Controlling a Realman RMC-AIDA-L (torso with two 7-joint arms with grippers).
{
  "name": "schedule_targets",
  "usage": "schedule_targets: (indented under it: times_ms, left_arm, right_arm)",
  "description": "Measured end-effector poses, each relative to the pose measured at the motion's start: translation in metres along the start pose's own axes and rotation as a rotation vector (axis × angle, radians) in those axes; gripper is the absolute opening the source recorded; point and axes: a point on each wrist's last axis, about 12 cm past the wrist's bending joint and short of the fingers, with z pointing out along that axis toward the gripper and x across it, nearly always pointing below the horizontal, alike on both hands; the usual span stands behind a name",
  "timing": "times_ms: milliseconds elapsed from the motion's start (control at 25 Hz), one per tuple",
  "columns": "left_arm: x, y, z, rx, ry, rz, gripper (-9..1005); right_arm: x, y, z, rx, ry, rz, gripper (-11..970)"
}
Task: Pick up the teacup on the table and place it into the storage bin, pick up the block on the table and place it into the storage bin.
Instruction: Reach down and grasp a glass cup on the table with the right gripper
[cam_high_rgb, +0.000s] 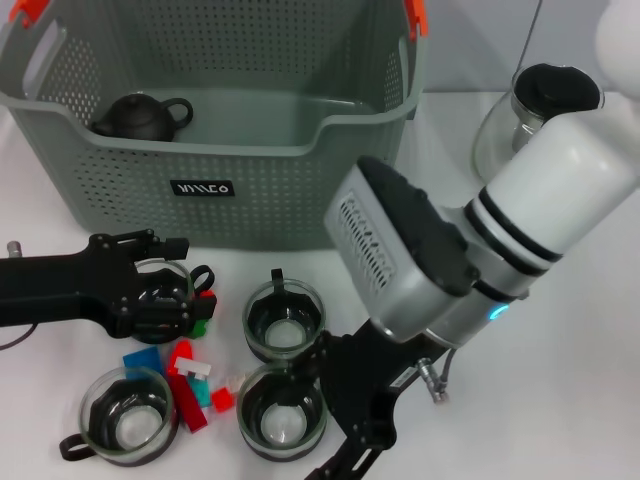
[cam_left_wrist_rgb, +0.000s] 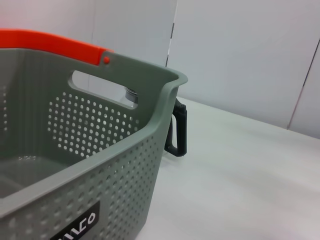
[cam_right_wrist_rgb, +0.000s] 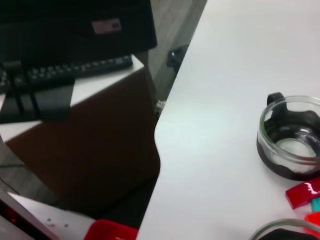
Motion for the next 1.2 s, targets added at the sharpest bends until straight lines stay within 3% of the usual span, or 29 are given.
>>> schedule_targets:
  times_ms: [840,1200]
  left_arm:
    - [0.0,0.002,0.003,-0.008,-0.003,-0.004,891]
    - [0.0,0.002,0.003,-0.001,-0.003,-0.002,891]
  right_arm:
    - [-0.009,0.004,0.046,0.065,0.139,-0.089,882]
    - [-0.008,0.004,0.058,0.11,0.154,-0.105,799]
